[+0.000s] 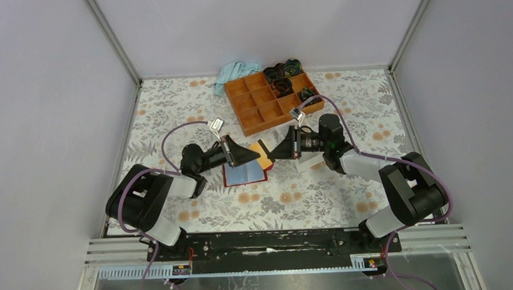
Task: Put the credit cards into the card holder
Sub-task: Pick up the credit card from the storage box.
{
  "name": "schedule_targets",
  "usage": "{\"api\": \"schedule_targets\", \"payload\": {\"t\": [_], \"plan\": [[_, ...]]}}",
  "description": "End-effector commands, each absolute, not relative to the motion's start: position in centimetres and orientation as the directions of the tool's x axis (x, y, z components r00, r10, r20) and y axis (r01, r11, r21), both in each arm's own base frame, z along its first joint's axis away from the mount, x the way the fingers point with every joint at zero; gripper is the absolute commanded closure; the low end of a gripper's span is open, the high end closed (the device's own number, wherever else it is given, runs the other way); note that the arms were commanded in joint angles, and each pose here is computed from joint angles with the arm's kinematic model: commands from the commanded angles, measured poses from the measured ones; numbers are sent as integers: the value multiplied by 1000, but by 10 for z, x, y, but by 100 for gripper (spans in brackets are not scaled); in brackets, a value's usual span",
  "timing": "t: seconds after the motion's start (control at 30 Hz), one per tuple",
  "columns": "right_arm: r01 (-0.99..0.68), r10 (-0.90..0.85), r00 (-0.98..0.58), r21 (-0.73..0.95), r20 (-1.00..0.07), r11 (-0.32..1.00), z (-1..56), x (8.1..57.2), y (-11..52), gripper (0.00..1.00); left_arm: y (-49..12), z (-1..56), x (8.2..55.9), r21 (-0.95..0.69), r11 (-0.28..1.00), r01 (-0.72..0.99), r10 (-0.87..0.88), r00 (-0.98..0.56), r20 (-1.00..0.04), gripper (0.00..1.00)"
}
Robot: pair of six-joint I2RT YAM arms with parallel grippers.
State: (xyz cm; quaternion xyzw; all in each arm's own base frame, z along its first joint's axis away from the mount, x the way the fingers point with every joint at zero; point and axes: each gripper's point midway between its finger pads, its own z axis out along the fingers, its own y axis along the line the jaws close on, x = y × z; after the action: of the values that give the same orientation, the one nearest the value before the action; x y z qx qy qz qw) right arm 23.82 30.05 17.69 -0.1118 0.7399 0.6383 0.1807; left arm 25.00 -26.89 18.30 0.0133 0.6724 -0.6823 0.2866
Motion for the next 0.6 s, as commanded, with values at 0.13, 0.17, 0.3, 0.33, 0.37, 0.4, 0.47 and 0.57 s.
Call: {"api": "schedule_targets", "payload": {"t": [0.13, 0.17, 0.3, 0.33, 0.37, 0.4, 0.47, 0.57], "plan": [[-478, 150, -858, 871, -491, 115, 206, 241, 300, 100, -252, 173, 269, -919, 157, 362, -477, -787, -391, 62], [-476, 160, -857, 871, -490, 122, 205, 242, 299, 100, -248, 172, 272, -918, 176, 355, -503, -770, -394, 61], [-471, 192, -847, 867, -496, 164, 201, 247, 299, 100, -224, 152, 285, -917, 311, 252, -600, -696, -395, 55], [-472, 196, -843, 863, -501, 179, 199, 248, 300, 100, -217, 148, 288, -905, 354, 235, -613, -672, -415, 54], [-469, 201, -840, 861, -504, 198, 197, 249, 301, 100, -212, 145, 289, -896, 389, 214, -624, -654, -427, 54], [-466, 202, -837, 856, -509, 223, 193, 250, 302, 100, -205, 142, 292, -885, 425, 187, -639, -631, -440, 54], [-456, 200, -834, 847, -514, 275, 185, 252, 307, 100, -191, 134, 295, -862, 489, 131, -661, -590, -464, 55], [-436, 196, -826, 820, -528, 371, 169, 257, 318, 100, -170, 122, 296, -827, 560, 49, -685, -535, -495, 59]]}}
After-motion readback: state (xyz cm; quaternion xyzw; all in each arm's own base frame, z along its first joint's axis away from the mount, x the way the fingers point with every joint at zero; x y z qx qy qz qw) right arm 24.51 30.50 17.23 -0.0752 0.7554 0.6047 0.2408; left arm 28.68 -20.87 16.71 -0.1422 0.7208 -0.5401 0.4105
